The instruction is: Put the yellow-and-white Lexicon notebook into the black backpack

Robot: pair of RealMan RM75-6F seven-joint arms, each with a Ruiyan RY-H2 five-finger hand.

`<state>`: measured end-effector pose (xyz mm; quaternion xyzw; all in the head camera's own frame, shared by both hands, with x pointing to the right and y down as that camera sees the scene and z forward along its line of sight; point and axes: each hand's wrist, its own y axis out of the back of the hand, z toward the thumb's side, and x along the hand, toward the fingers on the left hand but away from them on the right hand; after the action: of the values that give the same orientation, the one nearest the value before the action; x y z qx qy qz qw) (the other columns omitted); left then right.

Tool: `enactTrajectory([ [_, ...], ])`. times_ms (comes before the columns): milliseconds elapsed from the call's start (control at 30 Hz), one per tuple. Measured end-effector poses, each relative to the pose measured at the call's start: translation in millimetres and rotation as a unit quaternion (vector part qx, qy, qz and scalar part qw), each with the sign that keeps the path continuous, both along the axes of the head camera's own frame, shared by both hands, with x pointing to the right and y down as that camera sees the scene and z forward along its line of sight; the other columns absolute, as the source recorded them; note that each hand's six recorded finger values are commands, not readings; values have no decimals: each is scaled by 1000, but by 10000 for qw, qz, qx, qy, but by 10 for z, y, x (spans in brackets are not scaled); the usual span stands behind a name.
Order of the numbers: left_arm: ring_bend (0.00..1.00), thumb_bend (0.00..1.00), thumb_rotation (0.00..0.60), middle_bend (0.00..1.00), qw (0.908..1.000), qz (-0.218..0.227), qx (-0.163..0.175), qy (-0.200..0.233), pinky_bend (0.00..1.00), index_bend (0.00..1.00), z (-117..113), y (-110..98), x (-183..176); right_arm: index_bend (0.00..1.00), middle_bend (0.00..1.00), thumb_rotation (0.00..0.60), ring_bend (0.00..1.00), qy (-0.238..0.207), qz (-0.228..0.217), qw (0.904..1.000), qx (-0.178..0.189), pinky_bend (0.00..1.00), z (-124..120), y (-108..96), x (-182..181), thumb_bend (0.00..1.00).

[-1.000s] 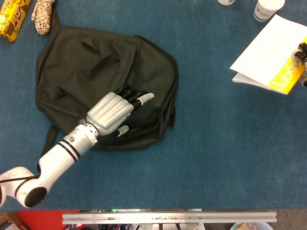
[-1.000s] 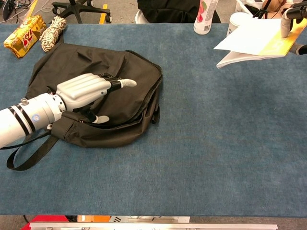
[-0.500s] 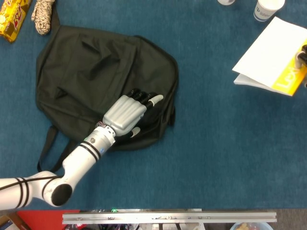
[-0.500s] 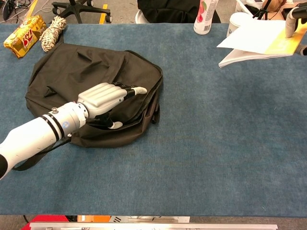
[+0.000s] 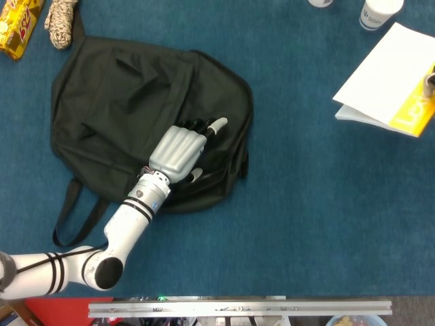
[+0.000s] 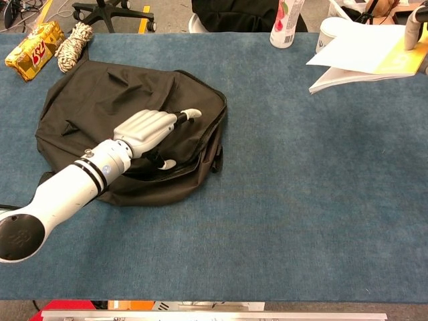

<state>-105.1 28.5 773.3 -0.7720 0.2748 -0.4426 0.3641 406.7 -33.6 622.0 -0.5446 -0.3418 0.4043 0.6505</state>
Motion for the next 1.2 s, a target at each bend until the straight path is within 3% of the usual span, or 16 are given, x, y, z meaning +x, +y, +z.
enactTrajectory([
  [100, 377, 331, 600, 320, 9997, -194, 39, 112, 446, 239, -3, -30, -5, 791, 608, 600, 515, -9, 8, 10000, 5, 652, -5, 3, 4, 474],
  [233, 543, 337, 600, 484, 9985, -428, 207, 287, 646, 395, -23, -90, -29, 792, 609, 600, 516, -36, 19, 10000, 14, 653, -17, 6, 7, 474],
  [467, 757, 358, 600, 719, 9929, -860, 588, 577, 910, 629, -95, -275, -190, 792, 610, 600, 516, -105, 18, 9999, 0, 653, -26, 23, 0, 474],
  [600, 846, 368, 600, 849, 9890, -1066, 762, 692, 983, 720, -171, -389, -323, 792, 610, 600, 516, -184, -42, 9998, -16, 653, -25, 51, -46, 475],
  [800, 922, 394, 600, 959, 9808, -1382, 978, 965, 1000, 808, -313, -506, -494, 792, 610, 600, 517, -258, -121, 9996, -27, 654, -26, 87, -98, 475],
  [1200, 948, 398, 600, 986, 9639, -1718, 1264, 1594, 1000, 820, -726, -661, -702, 793, 612, 600, 521, -458, -413, 9980, -102, 658, 58, 114, -371, 475],
])
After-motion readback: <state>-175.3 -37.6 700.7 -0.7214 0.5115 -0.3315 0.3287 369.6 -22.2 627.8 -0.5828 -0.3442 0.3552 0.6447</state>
